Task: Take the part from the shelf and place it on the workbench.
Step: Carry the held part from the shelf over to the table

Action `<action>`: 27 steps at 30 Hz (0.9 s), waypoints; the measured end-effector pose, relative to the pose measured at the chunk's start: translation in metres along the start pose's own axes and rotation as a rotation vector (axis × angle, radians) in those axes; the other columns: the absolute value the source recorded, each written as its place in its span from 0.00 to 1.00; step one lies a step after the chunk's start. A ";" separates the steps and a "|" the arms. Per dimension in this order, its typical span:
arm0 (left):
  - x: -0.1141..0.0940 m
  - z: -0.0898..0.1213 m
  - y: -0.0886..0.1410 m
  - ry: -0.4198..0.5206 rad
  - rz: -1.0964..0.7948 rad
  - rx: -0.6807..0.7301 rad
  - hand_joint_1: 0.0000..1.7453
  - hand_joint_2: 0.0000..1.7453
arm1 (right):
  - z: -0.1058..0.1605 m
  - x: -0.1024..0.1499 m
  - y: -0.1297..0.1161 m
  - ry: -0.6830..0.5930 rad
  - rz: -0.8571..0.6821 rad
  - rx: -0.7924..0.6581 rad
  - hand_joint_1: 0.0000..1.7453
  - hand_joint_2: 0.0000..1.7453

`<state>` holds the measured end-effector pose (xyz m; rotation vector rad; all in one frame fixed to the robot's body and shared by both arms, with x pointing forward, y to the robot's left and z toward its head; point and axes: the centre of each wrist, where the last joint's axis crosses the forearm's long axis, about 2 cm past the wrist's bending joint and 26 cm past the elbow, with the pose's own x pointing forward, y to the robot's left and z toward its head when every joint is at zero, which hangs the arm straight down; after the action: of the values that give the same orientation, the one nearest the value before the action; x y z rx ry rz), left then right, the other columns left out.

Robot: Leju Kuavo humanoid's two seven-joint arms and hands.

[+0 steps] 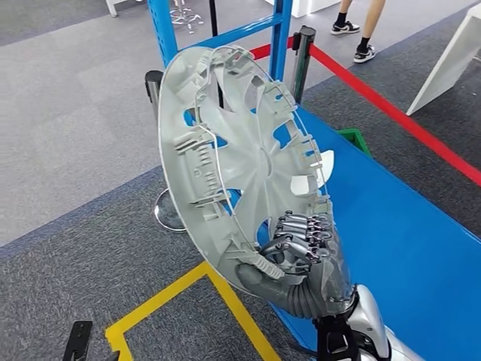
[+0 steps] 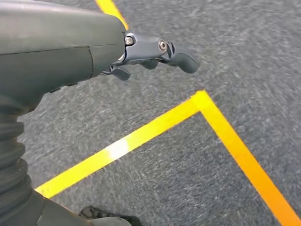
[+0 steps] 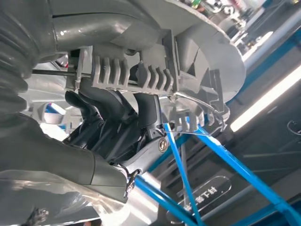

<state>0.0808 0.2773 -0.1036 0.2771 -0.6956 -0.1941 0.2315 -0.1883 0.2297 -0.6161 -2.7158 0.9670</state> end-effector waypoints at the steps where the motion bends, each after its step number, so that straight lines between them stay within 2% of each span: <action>1: 0.000 0.000 0.000 0.000 -0.001 0.000 0.00 1.00 | -0.001 0.000 0.000 -0.002 0.000 0.001 1.00 1.00; 27: 0.005 -0.003 0.000 -0.008 0.019 0.012 0.00 1.00 | -0.008 0.000 0.003 -0.013 -0.023 0.004 1.00 1.00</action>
<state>0.0867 0.2765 -0.1025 0.2817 -0.7068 -0.1729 0.2355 -0.1815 0.2342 -0.5785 -2.7258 0.9737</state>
